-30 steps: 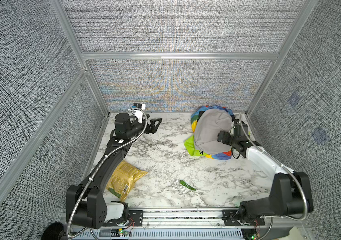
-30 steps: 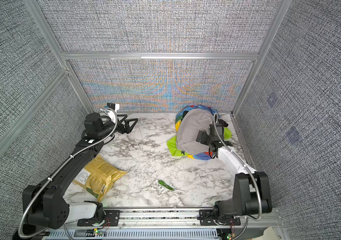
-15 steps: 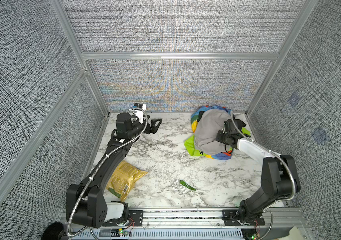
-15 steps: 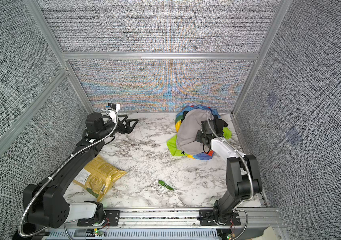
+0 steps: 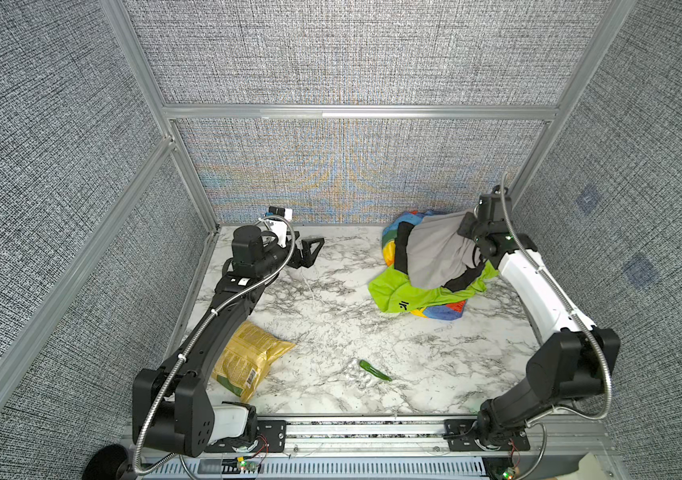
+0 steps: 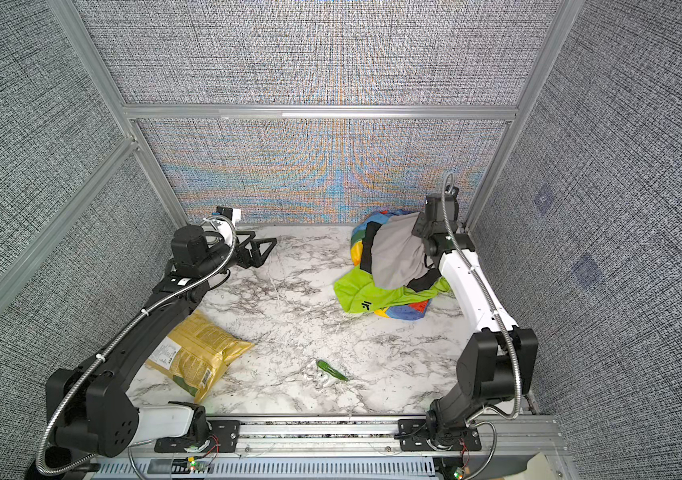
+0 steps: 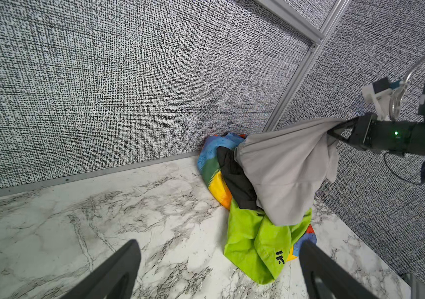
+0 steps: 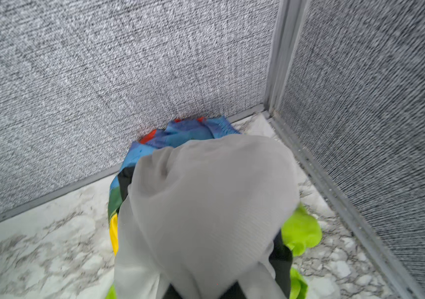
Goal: Pick out a specific cloth from the pile
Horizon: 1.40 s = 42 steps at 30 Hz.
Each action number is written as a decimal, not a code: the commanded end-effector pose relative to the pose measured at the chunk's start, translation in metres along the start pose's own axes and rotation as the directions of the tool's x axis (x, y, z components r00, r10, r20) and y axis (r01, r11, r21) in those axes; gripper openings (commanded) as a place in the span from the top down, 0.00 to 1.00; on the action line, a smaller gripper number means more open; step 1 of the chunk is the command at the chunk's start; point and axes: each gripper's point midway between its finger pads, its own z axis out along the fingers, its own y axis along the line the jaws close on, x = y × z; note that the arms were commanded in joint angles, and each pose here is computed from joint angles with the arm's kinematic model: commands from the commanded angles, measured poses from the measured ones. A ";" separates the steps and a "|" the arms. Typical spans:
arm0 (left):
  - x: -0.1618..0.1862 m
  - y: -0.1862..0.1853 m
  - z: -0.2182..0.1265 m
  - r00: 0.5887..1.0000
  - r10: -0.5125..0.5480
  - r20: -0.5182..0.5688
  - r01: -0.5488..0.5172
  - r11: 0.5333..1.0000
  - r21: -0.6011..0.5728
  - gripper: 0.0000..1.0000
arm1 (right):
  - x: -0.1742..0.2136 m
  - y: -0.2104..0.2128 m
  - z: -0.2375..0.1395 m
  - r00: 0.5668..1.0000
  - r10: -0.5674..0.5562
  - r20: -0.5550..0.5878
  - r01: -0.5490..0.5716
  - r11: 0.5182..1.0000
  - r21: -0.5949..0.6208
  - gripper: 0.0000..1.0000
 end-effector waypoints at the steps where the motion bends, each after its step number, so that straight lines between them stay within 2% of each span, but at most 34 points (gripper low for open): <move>1: -0.009 -0.005 -0.002 0.999 0.023 0.029 -0.023 1.000 0.010 0.01 | -0.013 -0.024 0.010 1.000 -0.016 0.002 0.015 0.994 0.106 0.96; 4: -0.010 -0.006 -0.002 0.999 0.023 0.030 -0.024 1.000 0.014 0.01 | -0.004 -0.032 0.027 0.999 -0.017 -0.034 0.022 0.992 0.127 0.96; 12: -0.008 -0.009 -0.001 0.999 0.019 0.028 -0.020 0.999 0.028 0.01 | 0.071 -0.027 0.067 0.979 -0.023 -0.202 0.039 0.996 0.074 0.96; 14: -0.007 -0.009 0.000 0.999 0.019 0.025 -0.020 0.999 0.027 0.01 | 0.085 -0.031 0.073 0.973 -0.022 -0.230 0.043 0.995 0.089 0.94; 16: -0.006 -0.009 0.001 1.000 0.020 0.022 -0.021 0.999 0.026 0.01 | 0.090 -0.032 0.073 0.969 -0.022 -0.245 0.047 0.994 0.094 0.88; 18: -0.006 -0.010 0.001 1.000 0.024 0.020 -0.024 0.999 0.027 0.01 | 0.086 -0.032 0.066 0.973 -0.023 -0.230 0.044 0.995 0.087 0.80; 23: -0.003 -0.009 0.003 1.000 0.027 0.013 -0.027 0.999 0.029 0.01 | 0.070 -0.035 0.033 0.987 -0.015 -0.157 0.025 0.998 0.061 0.41; 26: 0.000 -0.009 0.004 0.999 0.034 0.010 -0.034 0.999 0.030 0.01 | 0.071 -0.033 0.011 0.992 -0.022 -0.128 0.025 0.999 0.020 0.29; 33: 0.001 -0.009 0.006 0.999 0.034 0.002 -0.034 0.999 0.033 0.01 | 0.091 0.001 -0.039 0.992 -0.080 -0.097 0.065 0.987 -0.147 0.26; 42: -0.005 -0.013 0.002 0.999 0.039 0.020 -0.040 0.999 0.030 0.01 | 0.158 0.062 -0.087 0.976 -0.153 -0.154 0.098 0.944 -0.315 0.26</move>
